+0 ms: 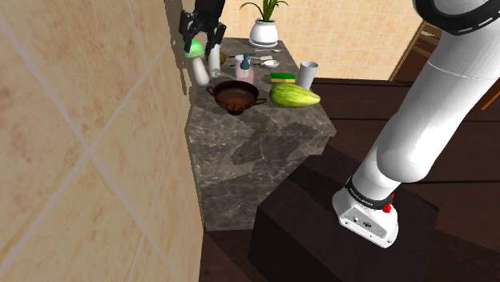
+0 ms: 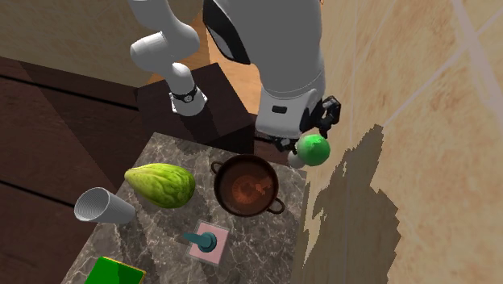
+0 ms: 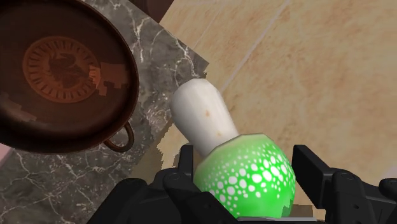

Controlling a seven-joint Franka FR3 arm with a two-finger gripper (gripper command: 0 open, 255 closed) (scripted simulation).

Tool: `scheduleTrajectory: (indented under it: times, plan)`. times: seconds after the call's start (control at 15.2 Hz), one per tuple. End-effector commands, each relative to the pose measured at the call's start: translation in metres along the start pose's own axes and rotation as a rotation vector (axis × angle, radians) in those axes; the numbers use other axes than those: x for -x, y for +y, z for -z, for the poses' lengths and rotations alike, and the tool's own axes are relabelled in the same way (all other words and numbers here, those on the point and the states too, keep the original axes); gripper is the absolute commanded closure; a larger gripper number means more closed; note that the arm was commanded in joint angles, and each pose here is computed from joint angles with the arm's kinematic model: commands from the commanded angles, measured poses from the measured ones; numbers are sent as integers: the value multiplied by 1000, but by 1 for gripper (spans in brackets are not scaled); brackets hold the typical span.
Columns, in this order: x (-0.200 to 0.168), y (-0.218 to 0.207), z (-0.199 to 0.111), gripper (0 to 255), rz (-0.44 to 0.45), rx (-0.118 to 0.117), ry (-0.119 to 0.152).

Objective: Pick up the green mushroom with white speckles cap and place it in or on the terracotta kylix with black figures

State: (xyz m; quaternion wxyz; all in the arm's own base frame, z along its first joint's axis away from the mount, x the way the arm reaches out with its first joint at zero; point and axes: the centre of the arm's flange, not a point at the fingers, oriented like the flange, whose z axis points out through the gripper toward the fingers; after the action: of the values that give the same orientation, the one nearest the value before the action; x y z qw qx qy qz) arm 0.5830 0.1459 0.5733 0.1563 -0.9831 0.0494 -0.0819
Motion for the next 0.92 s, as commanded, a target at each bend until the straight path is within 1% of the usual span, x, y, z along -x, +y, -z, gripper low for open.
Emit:
scheduleTrajectory:
  times: [0.0,0.73,0.86]
  plan:
    - [1,10,11,255,0,0,0]
    - [21,129,90,255,0,0,0]
    - [23,132,80,255,0,0,0]
